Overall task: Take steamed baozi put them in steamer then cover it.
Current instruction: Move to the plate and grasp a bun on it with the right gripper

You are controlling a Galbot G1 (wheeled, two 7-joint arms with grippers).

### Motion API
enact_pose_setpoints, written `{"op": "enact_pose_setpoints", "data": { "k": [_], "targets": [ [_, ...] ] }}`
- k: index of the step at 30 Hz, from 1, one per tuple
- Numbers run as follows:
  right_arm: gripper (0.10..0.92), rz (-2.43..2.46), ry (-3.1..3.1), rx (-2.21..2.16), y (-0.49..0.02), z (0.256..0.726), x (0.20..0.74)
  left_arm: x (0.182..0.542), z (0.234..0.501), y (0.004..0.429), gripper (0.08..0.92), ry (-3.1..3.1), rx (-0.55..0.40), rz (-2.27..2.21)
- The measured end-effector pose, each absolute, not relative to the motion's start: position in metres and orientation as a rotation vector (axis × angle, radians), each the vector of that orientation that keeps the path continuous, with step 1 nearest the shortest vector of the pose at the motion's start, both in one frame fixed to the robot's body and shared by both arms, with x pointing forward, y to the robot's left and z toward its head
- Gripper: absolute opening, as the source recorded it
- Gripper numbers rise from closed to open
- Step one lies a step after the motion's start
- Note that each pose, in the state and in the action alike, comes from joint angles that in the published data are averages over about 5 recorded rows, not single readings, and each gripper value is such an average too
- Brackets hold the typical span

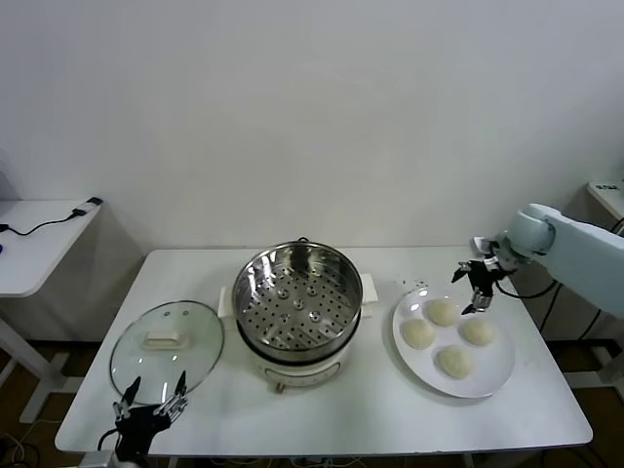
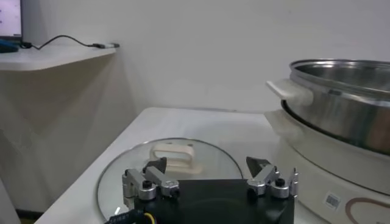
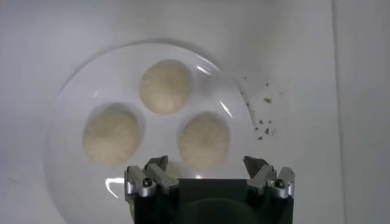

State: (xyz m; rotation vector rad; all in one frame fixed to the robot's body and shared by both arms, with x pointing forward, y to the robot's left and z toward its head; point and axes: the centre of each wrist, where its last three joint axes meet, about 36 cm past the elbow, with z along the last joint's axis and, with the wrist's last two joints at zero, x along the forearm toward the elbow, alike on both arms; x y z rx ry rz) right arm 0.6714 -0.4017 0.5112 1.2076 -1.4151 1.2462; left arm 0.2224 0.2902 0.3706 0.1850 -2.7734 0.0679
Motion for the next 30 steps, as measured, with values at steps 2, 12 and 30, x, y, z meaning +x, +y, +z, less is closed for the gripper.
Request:
{"op": "enact_pose_setpoints", "data": {
  "k": [2, 12, 30],
  "targets": [
    [0.823, 1.245, -1.405, 1.197, -0.396, 0.503, 0.674, 0.221, 0.370, 0.290, 0.823, -2.771, 0.186, 0.069],
    [0.823, 1.238, -1.394, 1.158, -0.376, 0.470, 0.683, 0.217, 0.369, 0.290, 0.823, -2.763, 0.190, 0.070],
    [0.664, 1.245, -1.382, 1.118, -0.371, 0.454, 0.687, 0.212, 0.369, 0.287, 0.823, -2.749, 0.196, 0.081]
  ]
}}
